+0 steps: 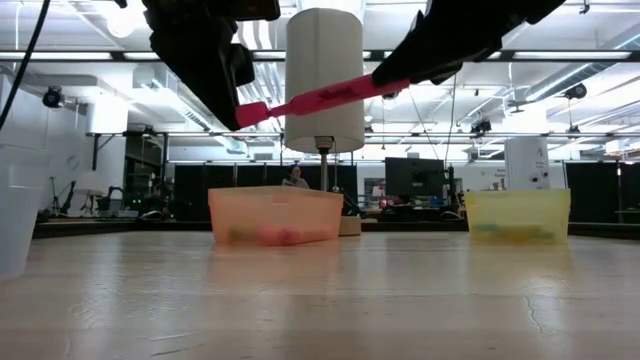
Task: Pick & Place Markers
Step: Put the dark pink highlighter pen into the white bin
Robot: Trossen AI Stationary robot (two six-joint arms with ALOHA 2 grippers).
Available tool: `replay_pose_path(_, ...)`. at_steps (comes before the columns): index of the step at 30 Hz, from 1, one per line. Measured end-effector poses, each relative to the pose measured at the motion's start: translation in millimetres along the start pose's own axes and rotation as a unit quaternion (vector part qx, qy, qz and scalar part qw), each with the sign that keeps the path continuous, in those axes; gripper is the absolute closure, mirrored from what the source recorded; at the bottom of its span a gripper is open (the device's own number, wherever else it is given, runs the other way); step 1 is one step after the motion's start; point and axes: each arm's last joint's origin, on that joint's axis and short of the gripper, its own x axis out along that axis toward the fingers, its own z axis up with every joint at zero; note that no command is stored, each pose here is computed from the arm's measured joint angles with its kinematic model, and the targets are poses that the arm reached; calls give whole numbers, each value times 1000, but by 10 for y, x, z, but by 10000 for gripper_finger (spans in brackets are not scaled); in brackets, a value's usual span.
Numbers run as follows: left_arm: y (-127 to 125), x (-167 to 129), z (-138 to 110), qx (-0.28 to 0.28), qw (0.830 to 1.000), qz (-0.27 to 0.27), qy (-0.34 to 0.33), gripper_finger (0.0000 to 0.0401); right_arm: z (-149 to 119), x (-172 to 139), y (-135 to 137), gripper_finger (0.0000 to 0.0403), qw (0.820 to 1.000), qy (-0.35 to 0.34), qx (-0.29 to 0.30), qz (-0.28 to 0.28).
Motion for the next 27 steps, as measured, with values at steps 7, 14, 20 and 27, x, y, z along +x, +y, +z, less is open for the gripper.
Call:
replay_pose_path(7, -3, -1, 9, -1, 1000, -1, -5, 394, 8, 1, -1, 338, 1000, -3, -2, 0)
replay_pose_path(14, -21, -5, 52, -4, 1000, -18, -24, 394, 35, 17, -27, 338, 1000, -9, 3, 13)
replay_pose_path(20, -33, -36, 77, -6, 999, -27, -24, 394, 52, 27, -40, 338, 1000, -13, 3, 28)
replay_pose_path(27, -70, -43, 114, -28, 997, -69, -35, 394, 66, 36, -16, 338, 999, -22, 11, 45)
